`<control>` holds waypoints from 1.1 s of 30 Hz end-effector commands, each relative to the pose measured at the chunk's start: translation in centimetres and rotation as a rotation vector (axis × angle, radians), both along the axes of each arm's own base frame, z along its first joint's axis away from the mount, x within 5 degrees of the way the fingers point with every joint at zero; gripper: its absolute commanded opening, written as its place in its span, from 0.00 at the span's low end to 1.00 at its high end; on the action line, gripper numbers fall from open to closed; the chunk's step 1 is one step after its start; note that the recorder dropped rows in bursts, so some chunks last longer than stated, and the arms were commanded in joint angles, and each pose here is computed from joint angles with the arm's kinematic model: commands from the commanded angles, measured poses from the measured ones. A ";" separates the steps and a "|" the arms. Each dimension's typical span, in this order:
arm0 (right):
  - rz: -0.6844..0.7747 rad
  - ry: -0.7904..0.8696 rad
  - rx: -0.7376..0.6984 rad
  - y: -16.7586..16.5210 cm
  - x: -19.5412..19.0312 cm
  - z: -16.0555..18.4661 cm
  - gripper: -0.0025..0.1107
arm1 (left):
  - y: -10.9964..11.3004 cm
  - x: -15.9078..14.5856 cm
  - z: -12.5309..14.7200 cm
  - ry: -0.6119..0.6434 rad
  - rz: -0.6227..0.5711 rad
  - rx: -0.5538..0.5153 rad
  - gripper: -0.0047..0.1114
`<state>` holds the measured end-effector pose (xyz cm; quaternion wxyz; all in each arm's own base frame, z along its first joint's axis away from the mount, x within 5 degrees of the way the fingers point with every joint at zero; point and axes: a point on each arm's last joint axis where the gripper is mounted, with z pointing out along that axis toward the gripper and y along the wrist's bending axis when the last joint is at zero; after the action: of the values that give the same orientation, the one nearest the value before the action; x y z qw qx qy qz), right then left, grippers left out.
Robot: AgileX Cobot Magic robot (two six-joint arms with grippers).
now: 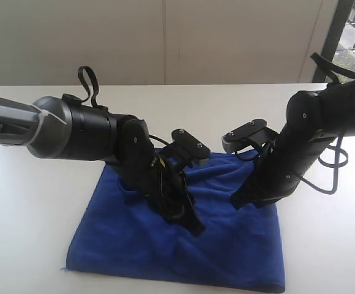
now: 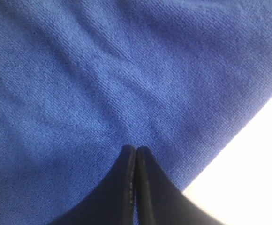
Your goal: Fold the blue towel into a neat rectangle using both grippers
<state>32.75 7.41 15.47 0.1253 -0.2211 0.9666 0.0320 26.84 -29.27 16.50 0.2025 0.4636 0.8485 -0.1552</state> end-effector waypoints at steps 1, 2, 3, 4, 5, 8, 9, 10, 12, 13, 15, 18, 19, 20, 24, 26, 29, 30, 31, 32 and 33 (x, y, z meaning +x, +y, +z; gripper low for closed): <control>-0.008 -0.003 0.002 -0.2 0.1 0.1 0.02 | -0.2 0.4 0.0 -0.062 -0.005 -0.002 0.35; -0.008 -0.005 0.002 -0.2 0.1 0.1 0.02 | -0.2 0.5 0.0 -0.073 0.002 -0.011 0.35; -0.008 -0.005 0.002 -0.2 0.1 0.1 0.02 | -0.3 0.6 0.1 -0.086 0.006 -0.019 0.35; -0.008 -0.007 0.003 -0.2 0.1 0.1 0.02 | -0.3 0.6 0.1 -0.092 0.008 -0.023 0.35; -0.008 -0.007 0.003 -0.2 0.1 0.1 0.02 | -0.3 0.6 0.1 -0.094 0.009 -0.024 0.35; -0.009 -0.006 0.004 -0.1 0.1 0.1 0.02 | -0.3 0.7 -0.3 -0.101 -0.003 -0.007 0.35; -0.009 -0.006 0.004 -0.1 0.1 0.1 0.02 | -0.3 0.8 -0.7 -0.097 -0.002 -0.002 0.35; -0.011 -0.003 0.006 -0.1 0.1 0.1 0.02 | -0.4 0.8 -1.2 -0.092 -0.002 0.004 0.35; -0.010 0.007 0.004 -0.1 0.0 0.1 0.02 | -0.5 1.0 -1.8 -0.094 0.002 0.007 0.35; -0.010 0.007 0.004 -0.1 0.0 0.1 0.02 | -0.5 1.1 -1.9 -0.096 0.003 0.006 0.35; -0.010 0.007 0.004 -0.1 0.0 0.1 0.02 | -0.4 1.1 -1.9 -0.108 -0.008 0.015 0.35; -0.010 0.003 0.005 -0.1 0.0 0.1 0.02 | -0.3 1.1 -1.9 -0.128 -0.043 0.046 0.32; -0.010 0.003 0.005 -0.1 0.0 0.1 0.02 | -0.3 1.1 -2.0 -0.126 -0.044 0.048 0.28; -0.008 0.003 0.004 -0.1 0.0 0.1 0.02 | -0.3 1.1 -2.0 -0.122 -0.038 0.047 0.24; -0.009 0.003 0.006 -0.1 0.0 0.1 0.02 | -0.2 1.0 -1.6 -0.110 -0.012 0.036 0.15; -0.009 0.001 0.005 -0.1 0.1 0.1 0.02 | -0.1 0.9 -0.8 -0.113 -0.015 0.030 0.15; -0.009 -0.003 0.006 -0.1 0.1 0.1 0.02 | 0.1 0.7 0.0 -0.115 -0.024 0.030 0.15; -0.009 -0.003 0.006 -0.1 0.1 0.1 0.02 | 0.1 0.6 0.2 -0.112 -0.026 0.032 0.15; -0.009 -0.003 0.006 -0.1 0.1 0.1 0.02 | 0.2 0.5 0.4 -0.110 -0.027 0.032 0.15; -0.009 -0.003 0.006 -0.1 0.1 0.1 0.02 | 0.2 0.4 0.4 -0.100 -0.031 0.039 0.15; -0.009 -0.003 0.006 -0.1 0.1 0.1 0.02 | 0.3 0.3 0.6 -0.095 -0.035 0.043 0.15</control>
<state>32.73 7.44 15.47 0.1244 -0.2184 0.9673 0.0347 27.67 -29.23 16.46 0.2459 0.4880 0.8294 -0.1159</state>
